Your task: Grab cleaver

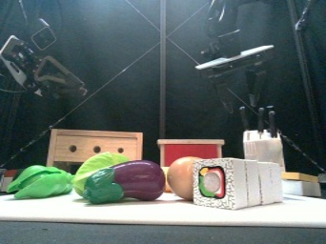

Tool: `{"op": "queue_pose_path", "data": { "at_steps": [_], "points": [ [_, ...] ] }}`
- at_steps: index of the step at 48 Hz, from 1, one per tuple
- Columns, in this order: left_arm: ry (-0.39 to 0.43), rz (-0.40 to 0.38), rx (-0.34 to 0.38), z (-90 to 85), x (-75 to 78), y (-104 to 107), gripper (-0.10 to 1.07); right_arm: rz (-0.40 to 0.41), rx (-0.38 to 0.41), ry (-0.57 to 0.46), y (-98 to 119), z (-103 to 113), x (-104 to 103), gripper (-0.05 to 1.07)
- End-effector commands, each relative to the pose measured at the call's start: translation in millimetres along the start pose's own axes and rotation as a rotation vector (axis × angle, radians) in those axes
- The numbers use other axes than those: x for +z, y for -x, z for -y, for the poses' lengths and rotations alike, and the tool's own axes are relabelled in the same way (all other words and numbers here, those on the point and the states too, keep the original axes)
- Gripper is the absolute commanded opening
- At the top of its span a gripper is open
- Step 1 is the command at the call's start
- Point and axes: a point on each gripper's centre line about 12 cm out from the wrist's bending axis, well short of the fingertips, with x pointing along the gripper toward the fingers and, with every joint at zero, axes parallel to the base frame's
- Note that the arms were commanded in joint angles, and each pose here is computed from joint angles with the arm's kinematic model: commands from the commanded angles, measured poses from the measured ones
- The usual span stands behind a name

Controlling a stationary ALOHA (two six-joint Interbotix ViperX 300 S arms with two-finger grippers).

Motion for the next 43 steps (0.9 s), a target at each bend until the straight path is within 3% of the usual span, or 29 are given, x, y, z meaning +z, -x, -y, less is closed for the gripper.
{"op": "queue_pose_path", "data": {
  "at_steps": [1, 21, 43],
  "points": [
    [-0.001, 0.014, -0.003, 0.2, 4.5, -1, 0.71, -0.003, 0.024, -0.048, 6, 10, 17, 0.88],
    [0.0, 0.012, -0.001, -0.1, 3.9, -1, 0.71, -0.019, 0.066, -0.082, -10, 0, 22, 0.86],
    [-0.001, 0.009, -0.001, 0.0, 2.7, -1, 0.71, -0.034, 0.047, -0.206, -18, 7, 12, 0.7]
  ]
}}
